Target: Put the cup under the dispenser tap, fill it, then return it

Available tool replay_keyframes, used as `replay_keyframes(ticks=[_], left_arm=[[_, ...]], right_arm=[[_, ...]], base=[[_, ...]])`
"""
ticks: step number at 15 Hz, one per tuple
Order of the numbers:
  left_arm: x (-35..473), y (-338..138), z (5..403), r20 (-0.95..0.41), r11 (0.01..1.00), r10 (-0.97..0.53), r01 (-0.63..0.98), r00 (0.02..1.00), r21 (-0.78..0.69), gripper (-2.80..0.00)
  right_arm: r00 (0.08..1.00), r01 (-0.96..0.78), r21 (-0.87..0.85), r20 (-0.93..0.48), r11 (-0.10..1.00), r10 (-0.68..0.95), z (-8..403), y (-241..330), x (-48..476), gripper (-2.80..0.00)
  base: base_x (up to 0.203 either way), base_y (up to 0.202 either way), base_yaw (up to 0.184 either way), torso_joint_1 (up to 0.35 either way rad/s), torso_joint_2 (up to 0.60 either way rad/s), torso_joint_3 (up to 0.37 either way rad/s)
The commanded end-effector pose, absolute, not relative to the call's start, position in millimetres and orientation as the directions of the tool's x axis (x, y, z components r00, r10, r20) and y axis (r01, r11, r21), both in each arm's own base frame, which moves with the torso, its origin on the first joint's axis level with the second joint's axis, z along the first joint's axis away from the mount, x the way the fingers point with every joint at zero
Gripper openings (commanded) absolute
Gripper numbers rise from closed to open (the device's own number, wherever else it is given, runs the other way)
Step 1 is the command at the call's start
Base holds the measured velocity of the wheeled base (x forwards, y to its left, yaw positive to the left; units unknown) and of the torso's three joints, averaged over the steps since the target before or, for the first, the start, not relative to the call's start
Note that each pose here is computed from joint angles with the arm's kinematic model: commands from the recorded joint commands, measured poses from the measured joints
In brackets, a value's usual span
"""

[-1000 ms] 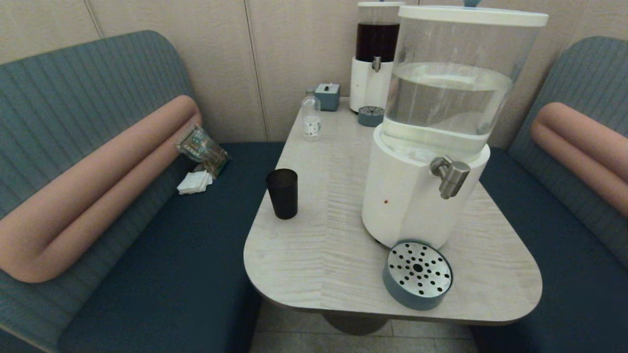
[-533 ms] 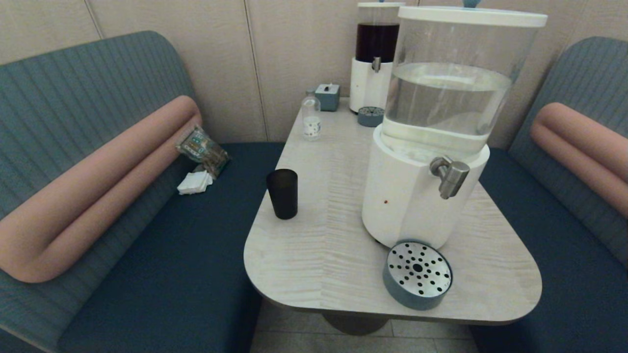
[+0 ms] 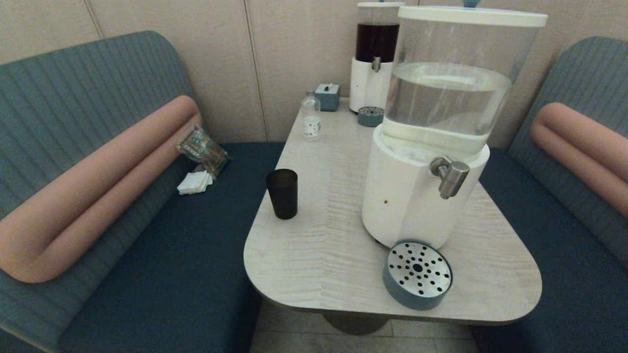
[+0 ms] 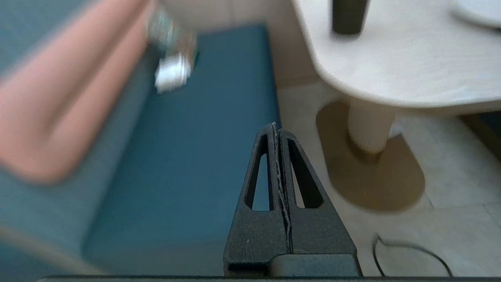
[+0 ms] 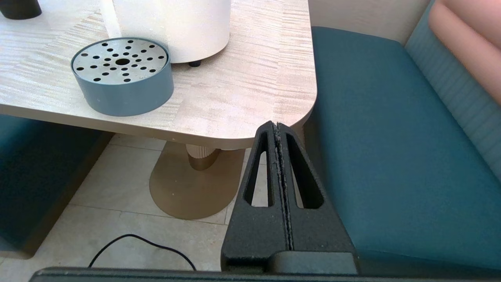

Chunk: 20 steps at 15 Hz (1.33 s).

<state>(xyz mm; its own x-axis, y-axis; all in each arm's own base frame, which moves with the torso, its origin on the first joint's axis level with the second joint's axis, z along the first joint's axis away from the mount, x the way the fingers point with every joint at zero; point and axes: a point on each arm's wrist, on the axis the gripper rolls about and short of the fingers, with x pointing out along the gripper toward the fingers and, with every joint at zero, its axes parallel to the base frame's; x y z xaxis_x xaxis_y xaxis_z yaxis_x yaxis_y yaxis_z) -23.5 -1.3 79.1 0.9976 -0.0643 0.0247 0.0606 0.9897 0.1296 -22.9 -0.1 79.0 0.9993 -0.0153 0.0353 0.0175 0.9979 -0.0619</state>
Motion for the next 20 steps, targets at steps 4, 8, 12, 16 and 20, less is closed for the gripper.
replay_keyframes(ticks=[4, 8, 12, 16, 20], left_arm=[[-23.6, 0.2, 74.1, -0.031, 1.000, 0.000, 0.001, 1.000, 0.027, -2.80], [-26.7, -0.3, 71.5, -0.114, 0.997, -0.019, 0.028, 0.993, 0.077, -2.80], [-25.9, -0.3, 71.6, -0.095, 0.997, -0.021, 0.028, 0.995, 0.073, -2.80], [-26.0, -0.3, 71.6, -0.093, 0.997, -0.018, 0.025, 0.995, 0.067, -2.80], [-26.1, -0.3, 71.7, -0.093, 0.997, -0.018, 0.025, 0.996, 0.067, -2.80]], right_arm=[[1.000, 0.017, -0.063, 0.020, 0.998, -0.015, 74.8, -0.1, -21.7, -2.80], [1.000, 0.017, -0.063, 0.020, 0.998, -0.015, 75.0, -0.1, -21.7, -2.80], [1.000, 0.017, -0.063, 0.020, 0.998, -0.015, 74.8, -0.1, -21.7, -2.80], [1.000, 0.017, -0.064, 0.020, 0.998, -0.015, 74.8, -0.1, -21.7, -2.80], [1.000, 0.016, -0.052, 0.020, 0.998, -0.015, 74.8, -0.1, -21.7, -2.80]], base=[[0.000, 0.000, 0.000, 0.000, 0.00, 0.000], [0.000, 0.000, 0.000, 0.000, 0.00, 0.000], [0.000, 0.000, 0.000, 0.000, 0.00, 0.000], [0.000, 0.000, 0.000, 0.000, 0.00, 0.000], [0.000, 0.000, 0.000, 0.000, 0.00, 0.000]])
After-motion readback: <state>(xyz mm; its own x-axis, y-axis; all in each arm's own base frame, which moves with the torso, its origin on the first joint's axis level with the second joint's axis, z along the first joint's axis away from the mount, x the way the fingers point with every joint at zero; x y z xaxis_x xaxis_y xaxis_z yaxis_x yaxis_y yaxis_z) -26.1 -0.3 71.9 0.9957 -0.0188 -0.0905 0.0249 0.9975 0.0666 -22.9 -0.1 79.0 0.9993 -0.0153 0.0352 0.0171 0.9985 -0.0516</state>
